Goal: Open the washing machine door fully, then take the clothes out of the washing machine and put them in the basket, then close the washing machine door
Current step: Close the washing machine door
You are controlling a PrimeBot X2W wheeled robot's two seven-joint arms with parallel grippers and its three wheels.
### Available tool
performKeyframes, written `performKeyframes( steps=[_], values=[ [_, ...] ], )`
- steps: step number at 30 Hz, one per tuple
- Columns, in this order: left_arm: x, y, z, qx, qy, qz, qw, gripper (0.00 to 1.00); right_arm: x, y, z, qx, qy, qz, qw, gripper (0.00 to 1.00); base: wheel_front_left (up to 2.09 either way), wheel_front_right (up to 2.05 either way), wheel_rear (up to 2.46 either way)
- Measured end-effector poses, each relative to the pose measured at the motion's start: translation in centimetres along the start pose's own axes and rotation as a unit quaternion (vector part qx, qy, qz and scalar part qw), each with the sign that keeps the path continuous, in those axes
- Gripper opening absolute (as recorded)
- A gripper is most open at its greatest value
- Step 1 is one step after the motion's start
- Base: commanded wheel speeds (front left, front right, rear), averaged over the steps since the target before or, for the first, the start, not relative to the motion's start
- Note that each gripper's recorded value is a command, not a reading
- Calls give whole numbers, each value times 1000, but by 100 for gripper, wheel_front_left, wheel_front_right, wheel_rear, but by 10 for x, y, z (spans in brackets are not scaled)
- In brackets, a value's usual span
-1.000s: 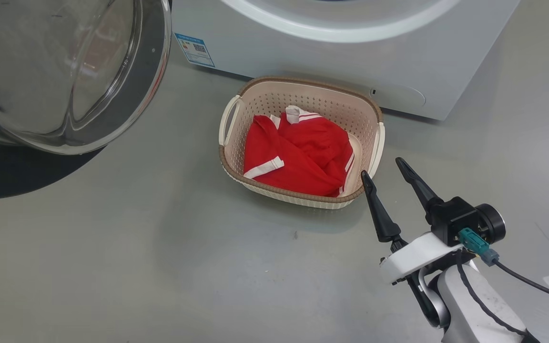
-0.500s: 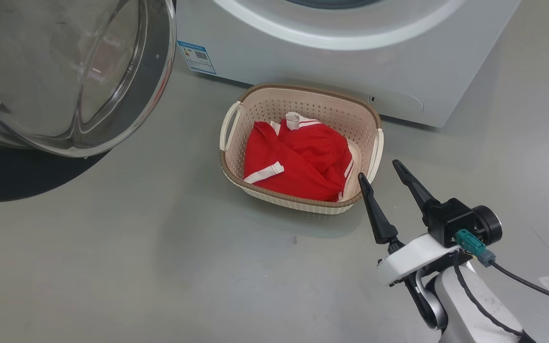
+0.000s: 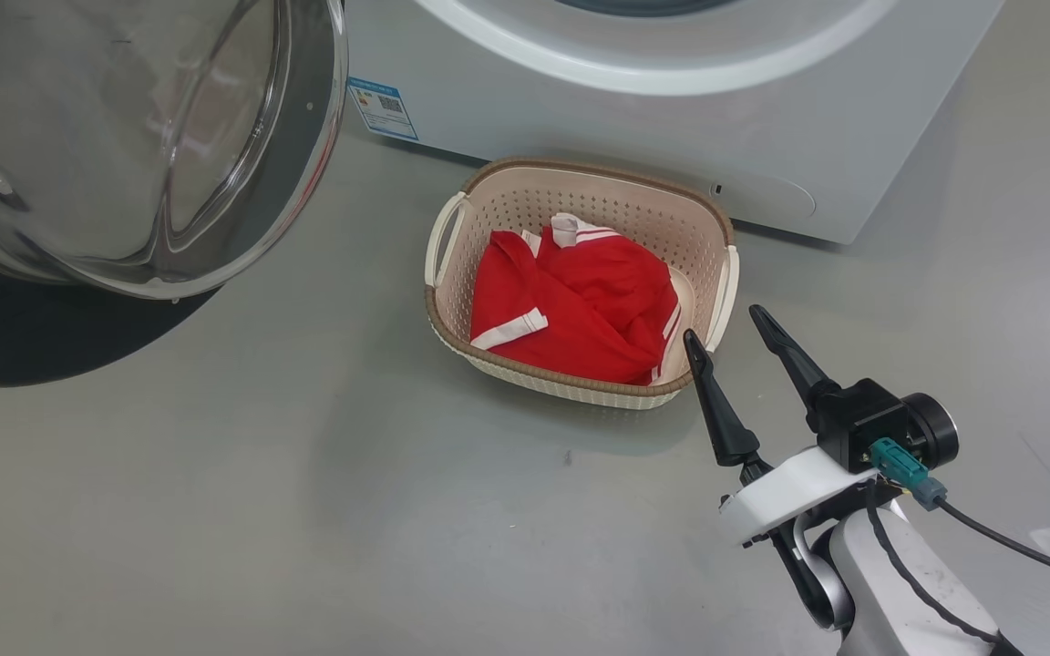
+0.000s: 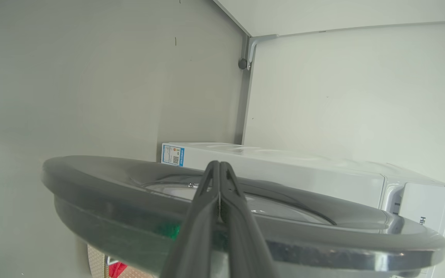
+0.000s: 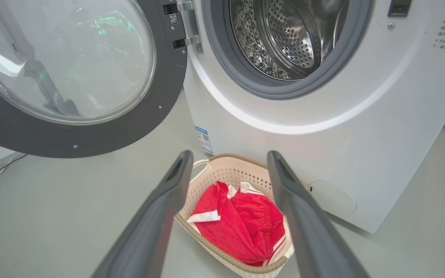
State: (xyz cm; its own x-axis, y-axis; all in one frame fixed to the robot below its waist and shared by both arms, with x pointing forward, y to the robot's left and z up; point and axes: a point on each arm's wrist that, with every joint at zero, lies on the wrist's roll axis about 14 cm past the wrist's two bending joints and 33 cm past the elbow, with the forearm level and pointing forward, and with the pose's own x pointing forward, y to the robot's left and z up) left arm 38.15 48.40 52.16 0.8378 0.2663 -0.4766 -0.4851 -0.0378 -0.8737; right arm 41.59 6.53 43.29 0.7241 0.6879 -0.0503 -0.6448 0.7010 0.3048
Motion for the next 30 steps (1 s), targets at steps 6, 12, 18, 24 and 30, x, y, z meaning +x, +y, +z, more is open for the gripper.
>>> performKeyframes(
  steps=[6, 12, 18, 24, 30],
  values=[
    [1, 1, -12, 19, 34, 1, 999, 0, 1, 1, 1, 1, -1, 0, 1000, 100, 0, 0, 0],
    [2, -1, -31, 33, 77, -11, 996, 0, 1, 1, 4, -1, -6, -1, 1000, 100, 0, 0, 0],
    [-1, -1, -53, 44, 127, -21, 991, 0, 2, 6, 11, -4, -13, 2, 1000, 100, 0, 0, 0],
    [-9, -3, -62, 34, 160, -43, 986, 0, 1, 9, 17, -8, -19, 4, 1000, 100, 0, 0, 0],
    [-17, -5, -77, 36, 202, -62, 977, 0, 0, 13, 21, -11, -23, 6, 1000, 100, 0, 0, 0]
  ],
)
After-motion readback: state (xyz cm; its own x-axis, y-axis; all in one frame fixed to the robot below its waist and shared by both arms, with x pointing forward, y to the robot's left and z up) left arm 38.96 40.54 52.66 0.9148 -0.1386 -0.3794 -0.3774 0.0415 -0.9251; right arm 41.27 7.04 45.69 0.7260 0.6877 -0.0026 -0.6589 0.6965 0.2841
